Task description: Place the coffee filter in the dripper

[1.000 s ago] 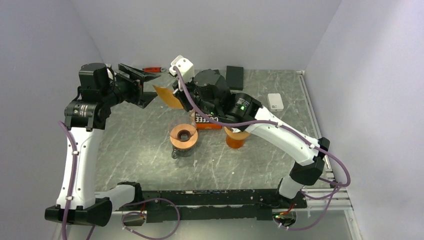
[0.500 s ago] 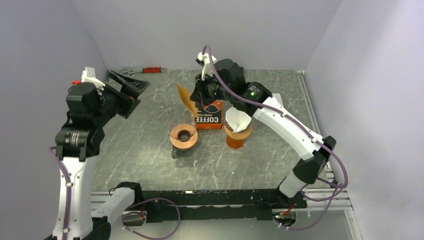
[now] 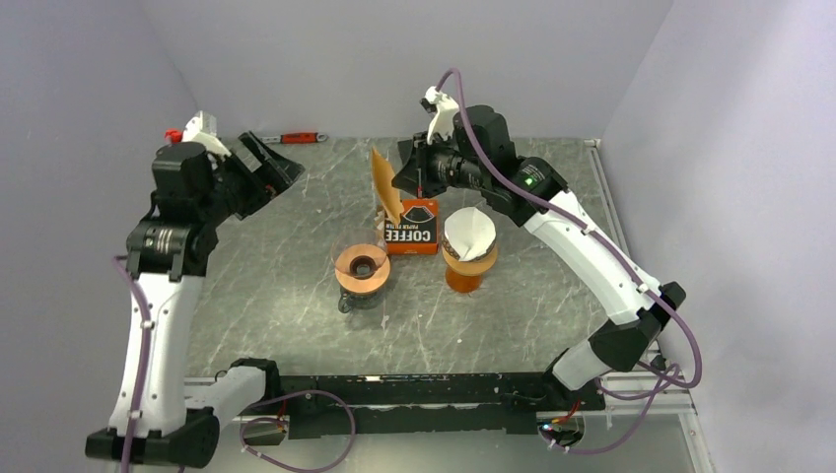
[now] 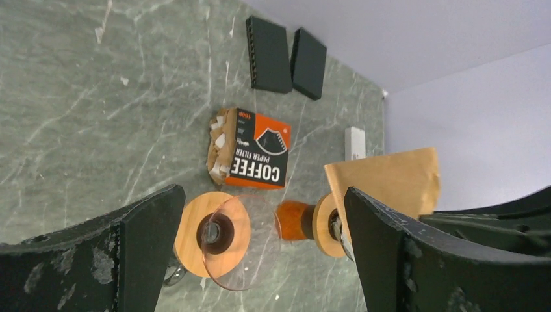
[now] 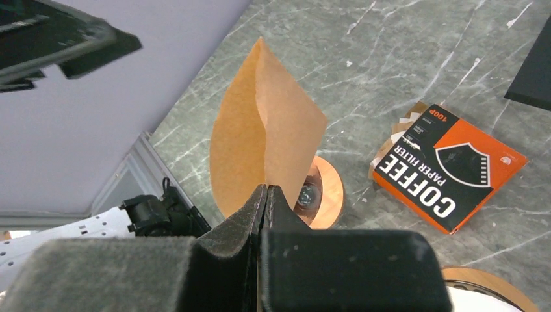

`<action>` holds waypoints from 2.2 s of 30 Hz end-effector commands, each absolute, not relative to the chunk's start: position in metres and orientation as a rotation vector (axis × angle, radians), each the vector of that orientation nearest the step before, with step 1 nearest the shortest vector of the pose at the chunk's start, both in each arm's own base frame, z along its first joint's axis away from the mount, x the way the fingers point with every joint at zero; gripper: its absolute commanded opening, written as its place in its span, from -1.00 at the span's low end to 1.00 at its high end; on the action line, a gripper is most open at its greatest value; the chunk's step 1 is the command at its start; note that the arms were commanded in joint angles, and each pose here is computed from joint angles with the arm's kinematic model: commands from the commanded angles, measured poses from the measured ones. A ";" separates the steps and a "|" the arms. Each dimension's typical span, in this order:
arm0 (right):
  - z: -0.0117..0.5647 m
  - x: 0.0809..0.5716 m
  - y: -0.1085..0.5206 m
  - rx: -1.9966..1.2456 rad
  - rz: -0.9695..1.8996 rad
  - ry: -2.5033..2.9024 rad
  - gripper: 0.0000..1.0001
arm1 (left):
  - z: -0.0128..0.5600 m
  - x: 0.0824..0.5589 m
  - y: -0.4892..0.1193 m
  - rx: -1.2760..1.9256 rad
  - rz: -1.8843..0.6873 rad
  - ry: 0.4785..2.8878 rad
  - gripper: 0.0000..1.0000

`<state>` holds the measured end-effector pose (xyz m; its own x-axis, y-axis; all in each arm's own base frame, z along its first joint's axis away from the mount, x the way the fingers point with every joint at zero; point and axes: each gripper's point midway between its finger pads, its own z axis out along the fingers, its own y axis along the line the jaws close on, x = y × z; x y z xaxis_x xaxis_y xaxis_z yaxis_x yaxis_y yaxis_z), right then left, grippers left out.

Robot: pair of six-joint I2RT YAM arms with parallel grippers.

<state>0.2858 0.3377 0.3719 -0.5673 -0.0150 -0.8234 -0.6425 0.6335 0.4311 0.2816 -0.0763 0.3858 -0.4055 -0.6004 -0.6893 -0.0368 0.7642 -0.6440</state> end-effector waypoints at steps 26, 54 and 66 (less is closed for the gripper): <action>0.358 0.277 0.367 -0.459 1.288 2.218 -1.00 | 0.341 0.260 -0.209 -0.294 -0.846 2.302 0.60; 0.336 0.265 0.375 -0.556 1.281 2.254 -0.87 | 0.334 0.253 -0.182 -0.357 -0.645 2.311 -1.00; 0.325 0.267 0.392 -0.656 1.005 2.254 -0.08 | 0.339 0.248 -0.192 -0.374 -0.709 2.350 -1.00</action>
